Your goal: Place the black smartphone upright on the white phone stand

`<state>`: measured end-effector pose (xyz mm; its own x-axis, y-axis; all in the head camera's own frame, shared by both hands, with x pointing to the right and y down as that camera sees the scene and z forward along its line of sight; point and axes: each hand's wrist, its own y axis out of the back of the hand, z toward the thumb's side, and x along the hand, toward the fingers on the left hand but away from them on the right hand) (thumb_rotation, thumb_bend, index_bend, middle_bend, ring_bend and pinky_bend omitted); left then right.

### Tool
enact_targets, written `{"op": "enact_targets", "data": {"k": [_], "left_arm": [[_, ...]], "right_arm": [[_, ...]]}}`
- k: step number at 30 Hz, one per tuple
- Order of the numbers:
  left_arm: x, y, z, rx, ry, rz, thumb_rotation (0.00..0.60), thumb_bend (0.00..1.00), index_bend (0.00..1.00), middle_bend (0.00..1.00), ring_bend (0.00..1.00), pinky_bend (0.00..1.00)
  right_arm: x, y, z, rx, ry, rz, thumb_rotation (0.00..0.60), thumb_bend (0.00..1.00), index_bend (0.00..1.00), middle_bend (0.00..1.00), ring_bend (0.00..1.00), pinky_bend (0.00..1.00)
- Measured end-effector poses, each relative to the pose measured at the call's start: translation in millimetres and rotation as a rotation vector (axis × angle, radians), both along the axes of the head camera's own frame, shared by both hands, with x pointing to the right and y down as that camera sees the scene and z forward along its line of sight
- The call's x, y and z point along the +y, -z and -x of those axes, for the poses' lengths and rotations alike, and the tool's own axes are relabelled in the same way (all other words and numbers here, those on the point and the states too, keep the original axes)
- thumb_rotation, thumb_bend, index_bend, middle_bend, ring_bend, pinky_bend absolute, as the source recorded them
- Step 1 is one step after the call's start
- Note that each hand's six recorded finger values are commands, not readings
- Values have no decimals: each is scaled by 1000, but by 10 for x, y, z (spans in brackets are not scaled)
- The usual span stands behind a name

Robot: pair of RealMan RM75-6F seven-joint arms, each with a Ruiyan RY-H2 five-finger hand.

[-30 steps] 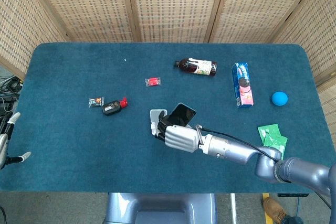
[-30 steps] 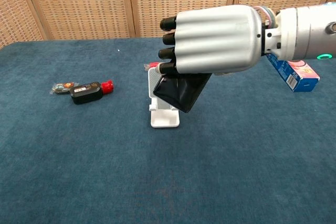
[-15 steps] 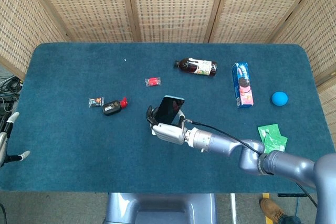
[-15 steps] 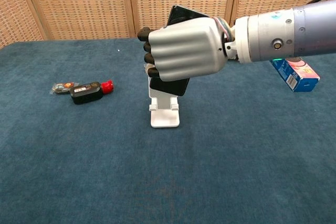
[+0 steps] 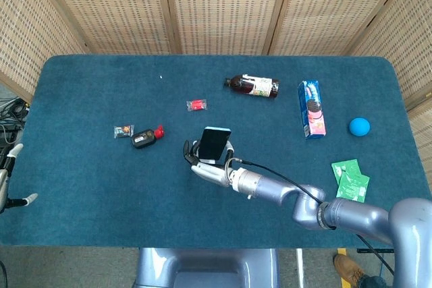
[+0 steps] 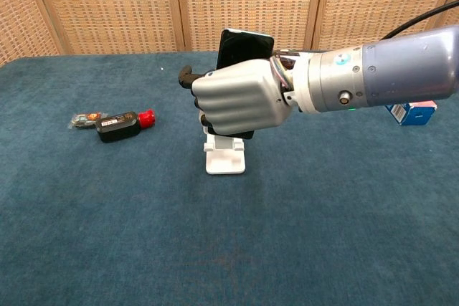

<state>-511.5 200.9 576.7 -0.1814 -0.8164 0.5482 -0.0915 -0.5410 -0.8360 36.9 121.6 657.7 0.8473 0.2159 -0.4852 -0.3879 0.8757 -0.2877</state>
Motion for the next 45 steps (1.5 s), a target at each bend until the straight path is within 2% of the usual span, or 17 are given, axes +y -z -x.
{"op": "enact_targets", "data": {"k": [21, 23, 24, 26, 28, 30, 33, 39, 45], "left_arm": [[-4, 16, 42, 4, 14, -3, 600, 0, 0, 0, 0, 0], [-2, 15, 43, 5, 14, -3, 600, 0, 0, 0, 0, 0], [-2, 15, 44, 4, 14, -3, 600, 0, 0, 0, 0, 0], [-1, 14, 44, 5, 15, -3, 600, 0, 0, 0, 0, 0], [-4, 16, 46, 4, 15, -4, 600, 0, 0, 0, 0, 0], [-4, 16, 42, 4, 14, -4, 600, 0, 0, 0, 0, 0], [-1, 23, 33, 5, 11, -6, 600, 0, 0, 0, 0, 0], [1, 40, 32, 6, 12, -11, 600, 0, 0, 0, 0, 0], [5, 46, 20, 9, 8, -12, 600, 0, 0, 0, 0, 0]], "right_arm": [[-29, -93, 244, 27, 10, 18, 600, 245, 638, 565, 467, 274], [-49, -101, 258, 28, 7, 23, 600, 245, 591, 538, 455, 269], [-62, -104, 266, 27, 3, 27, 600, 244, 525, 498, 430, 255], [-79, -108, 270, 26, -4, 34, 600, 237, 356, 370, 341, 218], [-79, -110, 262, 24, -12, 46, 600, 227, 158, 177, 188, 159], [-73, -105, 257, 22, -13, 49, 600, 223, 90, 85, 110, 112], [-28, -100, 248, 15, -15, 60, 600, 222, 81, 47, 90, 94], [60, -72, 211, 0, -11, 67, 600, 222, 80, 46, 89, 94], [61, -2, 168, -24, -27, 62, 600, 221, 76, 44, 89, 94]]}}
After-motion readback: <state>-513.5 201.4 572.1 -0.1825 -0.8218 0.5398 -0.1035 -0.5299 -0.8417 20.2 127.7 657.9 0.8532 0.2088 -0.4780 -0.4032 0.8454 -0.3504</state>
